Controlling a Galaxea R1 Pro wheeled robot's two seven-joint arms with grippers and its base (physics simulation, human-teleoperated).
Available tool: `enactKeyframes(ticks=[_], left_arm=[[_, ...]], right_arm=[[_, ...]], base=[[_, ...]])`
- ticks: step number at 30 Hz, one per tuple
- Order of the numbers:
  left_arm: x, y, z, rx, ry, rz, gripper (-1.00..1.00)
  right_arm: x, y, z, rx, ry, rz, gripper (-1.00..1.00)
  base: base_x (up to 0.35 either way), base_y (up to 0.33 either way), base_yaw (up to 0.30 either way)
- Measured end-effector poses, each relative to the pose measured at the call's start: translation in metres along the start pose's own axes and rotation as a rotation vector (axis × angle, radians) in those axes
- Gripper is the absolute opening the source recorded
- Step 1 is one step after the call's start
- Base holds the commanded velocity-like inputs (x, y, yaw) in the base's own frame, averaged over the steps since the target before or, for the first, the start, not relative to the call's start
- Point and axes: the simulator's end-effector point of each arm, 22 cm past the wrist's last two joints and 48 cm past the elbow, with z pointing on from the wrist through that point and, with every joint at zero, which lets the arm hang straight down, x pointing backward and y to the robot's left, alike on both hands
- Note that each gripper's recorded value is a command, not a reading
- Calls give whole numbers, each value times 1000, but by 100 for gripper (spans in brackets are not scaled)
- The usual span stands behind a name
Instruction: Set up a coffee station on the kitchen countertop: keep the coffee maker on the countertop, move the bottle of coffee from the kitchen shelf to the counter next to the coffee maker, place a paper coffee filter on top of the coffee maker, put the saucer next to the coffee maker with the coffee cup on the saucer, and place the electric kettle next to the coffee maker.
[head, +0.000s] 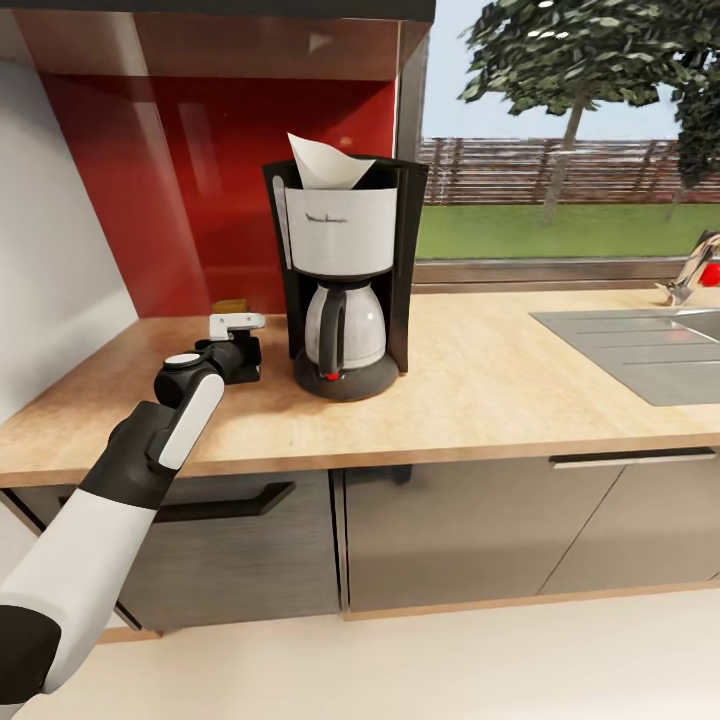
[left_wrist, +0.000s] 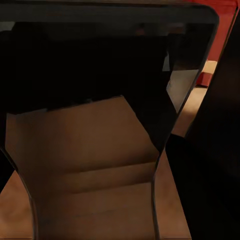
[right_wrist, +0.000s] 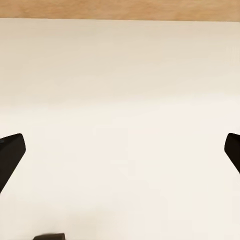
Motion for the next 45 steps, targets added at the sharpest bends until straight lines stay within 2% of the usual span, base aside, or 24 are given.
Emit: enactKeyframes(ticks=[18,25,45], left_arm=[[11,0,1,-1,-1,1,-100],[14,0,-2,-1,-28,9,-100],[14,0,-2,1,-28,5,-100]], right_arm=[[7,2,9,0,-1,0,100],[16,4,19,0,-1,0,100],[16,5,19,-1,-1,-1,100]], base=[[0,0,0],[0,0,0],[0,0,0]])
